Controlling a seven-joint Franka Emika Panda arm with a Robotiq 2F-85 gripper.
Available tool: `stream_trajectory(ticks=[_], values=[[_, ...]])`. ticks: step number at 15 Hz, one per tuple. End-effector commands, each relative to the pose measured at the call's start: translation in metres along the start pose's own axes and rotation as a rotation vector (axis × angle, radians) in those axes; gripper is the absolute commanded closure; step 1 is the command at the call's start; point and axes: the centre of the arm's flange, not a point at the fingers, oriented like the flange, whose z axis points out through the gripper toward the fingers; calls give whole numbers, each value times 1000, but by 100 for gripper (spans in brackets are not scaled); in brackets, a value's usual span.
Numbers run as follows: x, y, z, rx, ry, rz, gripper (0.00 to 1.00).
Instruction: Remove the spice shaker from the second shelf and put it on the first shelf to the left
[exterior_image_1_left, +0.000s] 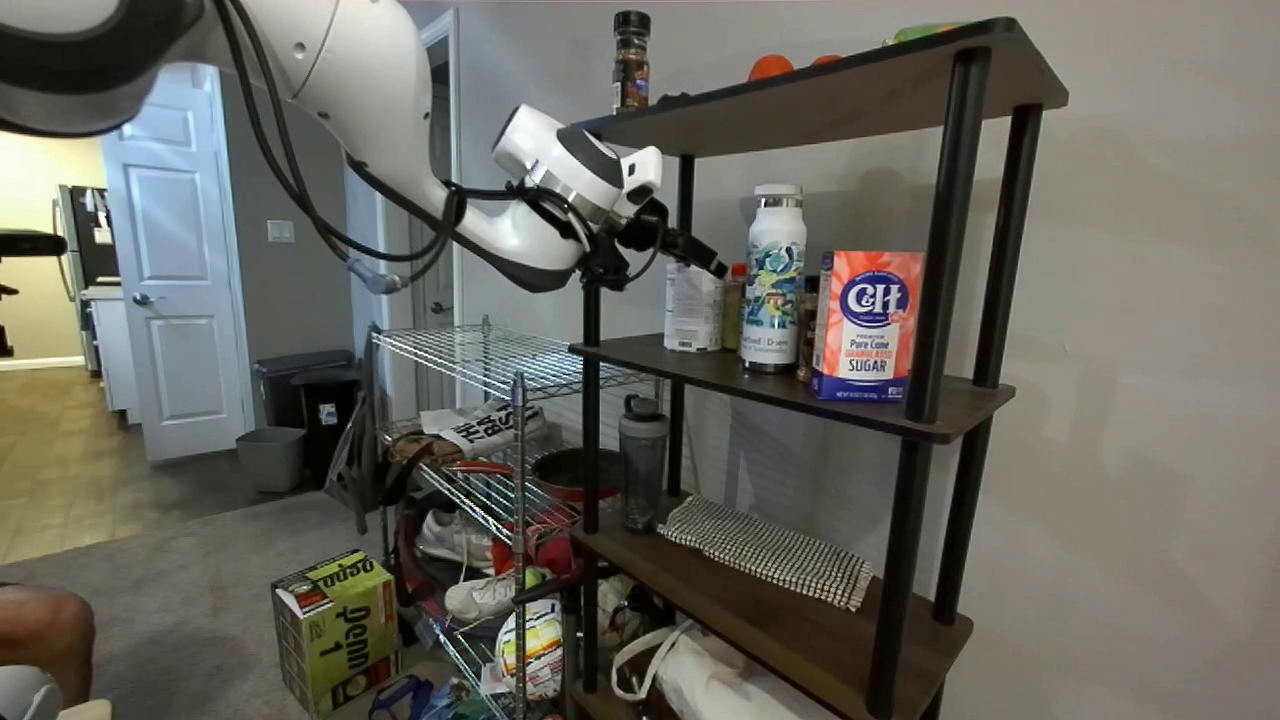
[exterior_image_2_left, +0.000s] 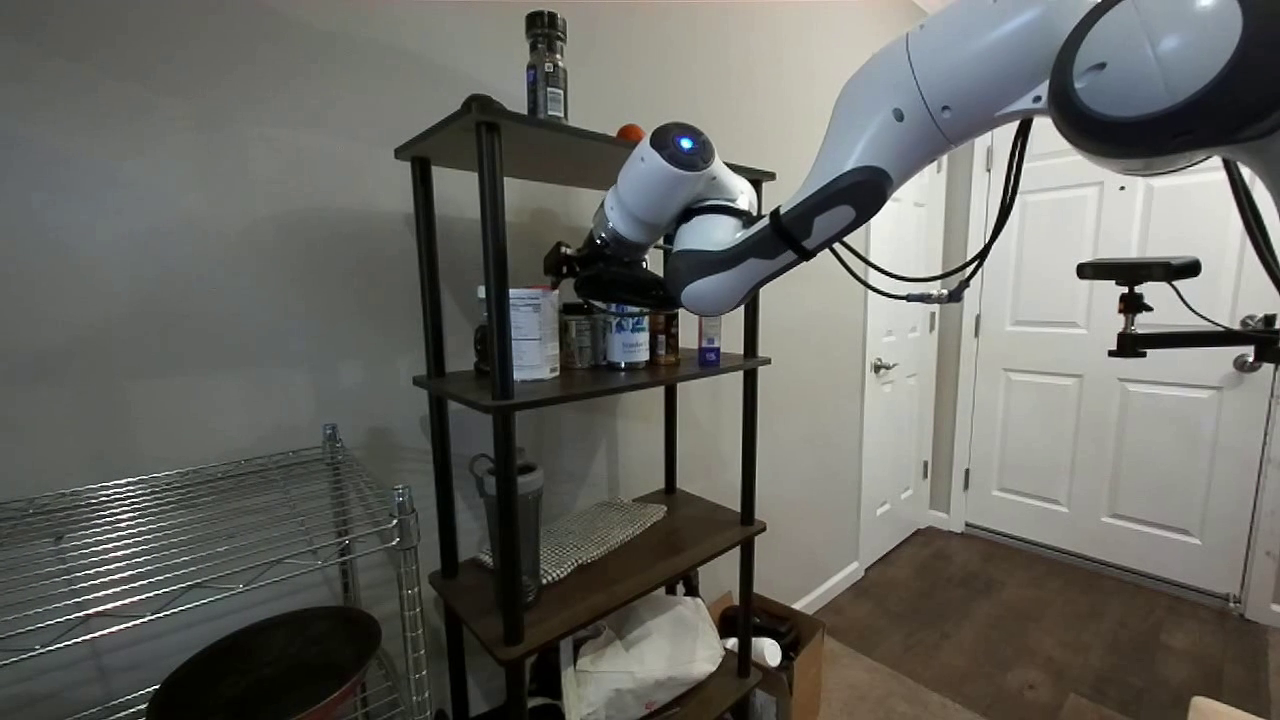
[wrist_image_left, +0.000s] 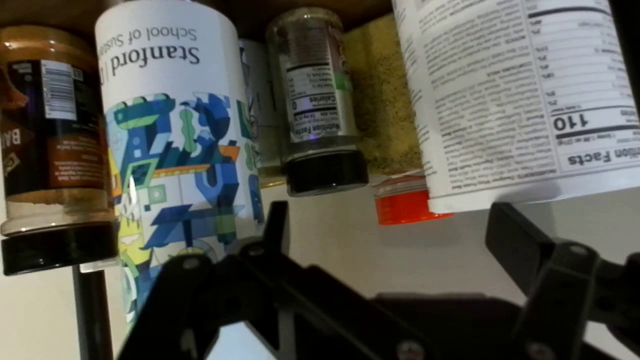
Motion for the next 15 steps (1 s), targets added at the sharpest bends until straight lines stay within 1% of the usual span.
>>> stream_trajectory(ticks=[1,8,12,15], values=[[-21,14,4,-42,-20,8,0],[-51,20,25,-60,-79,-23,0],[-54,14,33,-59,-77,-34,0],[-48,6,42,-54,-61,-44,0]])
